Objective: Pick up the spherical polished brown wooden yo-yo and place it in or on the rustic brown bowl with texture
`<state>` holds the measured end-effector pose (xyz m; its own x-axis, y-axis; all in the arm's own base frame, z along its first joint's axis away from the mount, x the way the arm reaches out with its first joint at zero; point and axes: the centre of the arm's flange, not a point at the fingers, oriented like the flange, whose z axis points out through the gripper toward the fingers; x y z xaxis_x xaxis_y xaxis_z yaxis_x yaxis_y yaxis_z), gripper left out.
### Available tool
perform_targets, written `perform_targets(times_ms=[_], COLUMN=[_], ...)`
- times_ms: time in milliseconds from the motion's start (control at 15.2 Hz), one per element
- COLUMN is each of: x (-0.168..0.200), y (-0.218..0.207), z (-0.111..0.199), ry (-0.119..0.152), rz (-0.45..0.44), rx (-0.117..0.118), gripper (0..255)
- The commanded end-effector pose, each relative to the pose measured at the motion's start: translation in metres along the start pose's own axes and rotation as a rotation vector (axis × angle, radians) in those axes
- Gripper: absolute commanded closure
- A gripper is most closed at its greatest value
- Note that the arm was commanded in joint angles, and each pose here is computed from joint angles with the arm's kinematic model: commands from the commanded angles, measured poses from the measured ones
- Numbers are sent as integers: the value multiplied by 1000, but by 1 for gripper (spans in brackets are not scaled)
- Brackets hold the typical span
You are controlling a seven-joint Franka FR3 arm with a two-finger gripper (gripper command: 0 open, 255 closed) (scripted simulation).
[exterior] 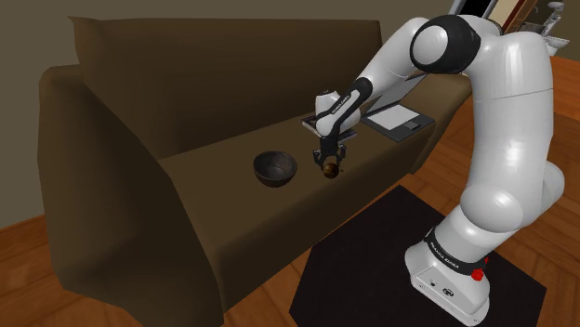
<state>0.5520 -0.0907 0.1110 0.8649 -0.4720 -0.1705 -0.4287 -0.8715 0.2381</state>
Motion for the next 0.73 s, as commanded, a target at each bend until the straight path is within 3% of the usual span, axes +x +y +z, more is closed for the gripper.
perform_targets(times_ms=[0,396,660], x=[0,0,-4], y=[1,1,6], z=[1,1,-19], ry=[-2,-2,-2], rz=[1,1,1], rx=[-1,-1,-1], gripper=[255,255,255])
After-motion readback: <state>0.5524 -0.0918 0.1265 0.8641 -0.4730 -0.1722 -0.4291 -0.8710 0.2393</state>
